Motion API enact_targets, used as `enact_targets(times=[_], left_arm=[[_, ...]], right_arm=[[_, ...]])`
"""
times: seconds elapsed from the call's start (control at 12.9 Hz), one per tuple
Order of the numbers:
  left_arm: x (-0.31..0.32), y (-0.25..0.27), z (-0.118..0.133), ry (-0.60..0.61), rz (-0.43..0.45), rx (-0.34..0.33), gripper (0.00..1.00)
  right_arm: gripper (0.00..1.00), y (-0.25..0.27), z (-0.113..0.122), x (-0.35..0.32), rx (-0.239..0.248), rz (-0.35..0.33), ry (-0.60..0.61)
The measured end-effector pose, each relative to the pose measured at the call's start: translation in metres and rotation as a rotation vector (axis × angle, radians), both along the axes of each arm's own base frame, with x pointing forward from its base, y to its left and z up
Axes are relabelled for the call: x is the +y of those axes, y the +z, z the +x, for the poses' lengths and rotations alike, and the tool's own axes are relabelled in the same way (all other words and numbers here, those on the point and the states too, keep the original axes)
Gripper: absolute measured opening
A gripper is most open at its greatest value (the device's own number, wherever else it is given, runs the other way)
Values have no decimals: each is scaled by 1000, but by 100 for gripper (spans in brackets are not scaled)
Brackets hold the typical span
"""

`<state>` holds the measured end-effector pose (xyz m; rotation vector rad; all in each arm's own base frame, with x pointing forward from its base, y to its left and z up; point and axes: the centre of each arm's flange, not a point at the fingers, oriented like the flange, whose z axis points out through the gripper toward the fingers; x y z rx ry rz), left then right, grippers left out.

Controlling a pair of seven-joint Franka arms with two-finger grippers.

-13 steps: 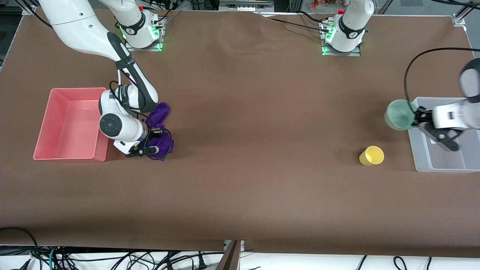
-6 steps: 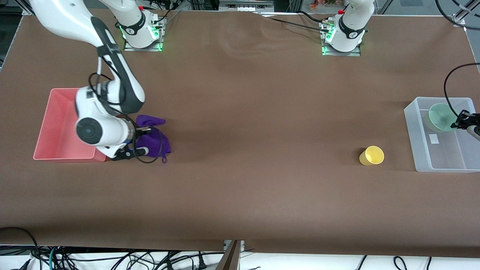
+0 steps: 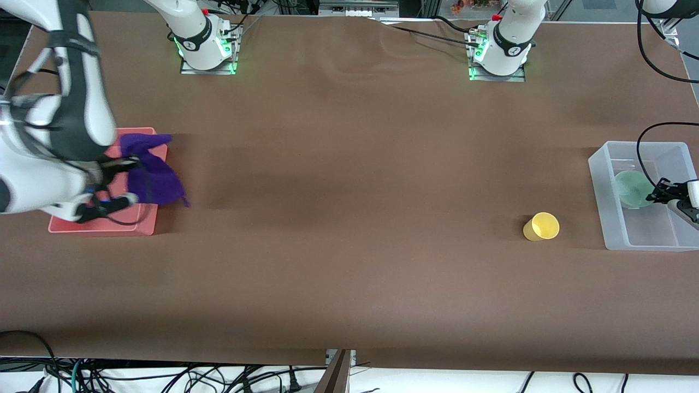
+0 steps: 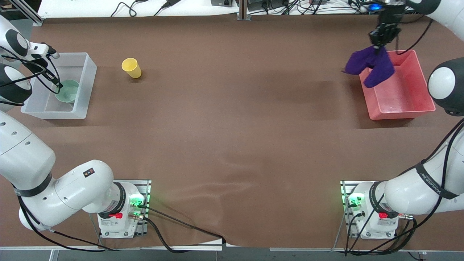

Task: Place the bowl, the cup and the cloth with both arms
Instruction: 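Drop the cloth into the pink bin while the left gripper releases the bowl, then grasp the yellow cup with the left gripper while the right gripper withdraws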

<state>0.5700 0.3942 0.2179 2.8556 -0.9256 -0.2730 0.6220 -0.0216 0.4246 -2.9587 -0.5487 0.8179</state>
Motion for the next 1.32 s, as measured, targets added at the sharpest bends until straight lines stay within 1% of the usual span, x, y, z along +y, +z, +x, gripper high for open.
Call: enact_targets(times=[0.16,0.23,0.39,0.54,0.62,0.7,0.85,0.93,1.01,1.09,1.16,1.24,1.32], left_arm=[[-1,17,10,-29,6,-27,39],[-6,36,17,-43,5,-35,50],[-38,96,33,-69,-4,-29,73],[-101,172,52,-24,26,-22,96],[-140,199,59,19,42,-15,100],[-176,217,67,67,57,-20,100],[-239,222,82,170,71,-19,100],[-264,210,88,217,77,2,100],[-286,191,94,260,85,25,100],[-305,168,103,291,89,27,100],[-318,145,111,306,87,14,100],[-326,120,118,314,80,2,100],[-328,95,120,319,72,1,100]], right_arm=[[5,8,-5,-42,31,-27,61],[5,9,-8,-59,44,-31,69],[5,-1,-14,-90,71,-28,55],[5,-24,-18,-109,94,-28,41],[5,-35,-20,-116,99,-28,42],[5,-45,-21,-122,99,-28,46],[5,-61,-23,-134,89,-31,51],[5,-68,-24,-137,79,-33,53],[11,-74,-25,-139,73,-35,54],[22,-75,-25,-139,72,-34,54],[31,-73,-25,-137,64,-25,50],[45,-66,-22,-132,41,2,42],[54,-51,-19,-121,16,41,27]])
